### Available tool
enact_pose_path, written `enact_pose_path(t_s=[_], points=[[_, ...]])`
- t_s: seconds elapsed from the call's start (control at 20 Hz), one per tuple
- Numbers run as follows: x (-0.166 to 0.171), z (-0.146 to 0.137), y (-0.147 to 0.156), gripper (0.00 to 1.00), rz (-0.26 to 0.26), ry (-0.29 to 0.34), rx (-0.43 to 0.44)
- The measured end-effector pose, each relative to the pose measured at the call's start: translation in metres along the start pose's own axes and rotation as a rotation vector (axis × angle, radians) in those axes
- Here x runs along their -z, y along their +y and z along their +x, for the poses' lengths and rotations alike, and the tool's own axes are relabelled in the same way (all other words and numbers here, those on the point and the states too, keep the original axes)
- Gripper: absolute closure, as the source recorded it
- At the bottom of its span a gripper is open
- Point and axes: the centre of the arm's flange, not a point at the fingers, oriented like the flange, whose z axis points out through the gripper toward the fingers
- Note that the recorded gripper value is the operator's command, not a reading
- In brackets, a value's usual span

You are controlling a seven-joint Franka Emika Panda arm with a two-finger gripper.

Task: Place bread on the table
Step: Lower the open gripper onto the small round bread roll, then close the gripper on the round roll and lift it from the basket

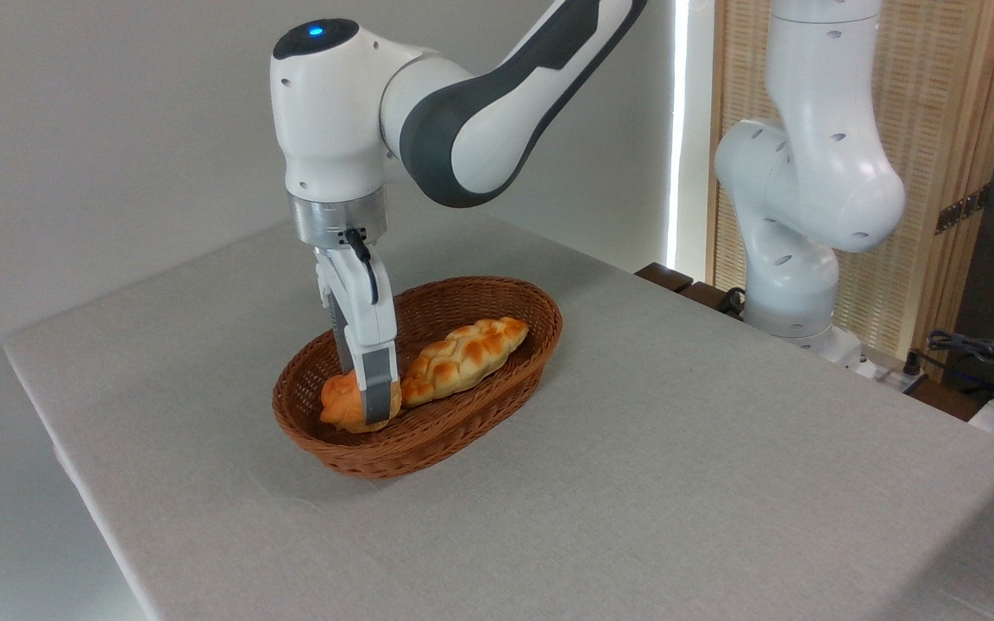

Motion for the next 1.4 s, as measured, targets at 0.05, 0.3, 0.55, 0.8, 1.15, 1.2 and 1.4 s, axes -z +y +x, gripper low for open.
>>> enact_pose_path(t_s=[0.05, 0.3, 0.55, 0.8, 1.15, 1.2, 1.4], points=[[0.0, 0.0, 0.0, 0.57, 0.0, 0.0, 0.0], [0.0, 0.0, 0.0, 0.64, 0.002, -0.003, -0.006], [-0.003, 0.0, -0.001, 0.75, -0.002, -0.007, -0.005], [0.001, -0.002, -0.001, 0.74, -0.027, -0.019, 0.003], [0.065, 0.006, -0.003, 0.72, -0.11, 0.01, 0.032], [0.068, 0.004, -0.006, 0.72, -0.106, 0.014, 0.037], [0.075, -0.031, -0.04, 0.72, -0.086, 0.029, 0.117]])
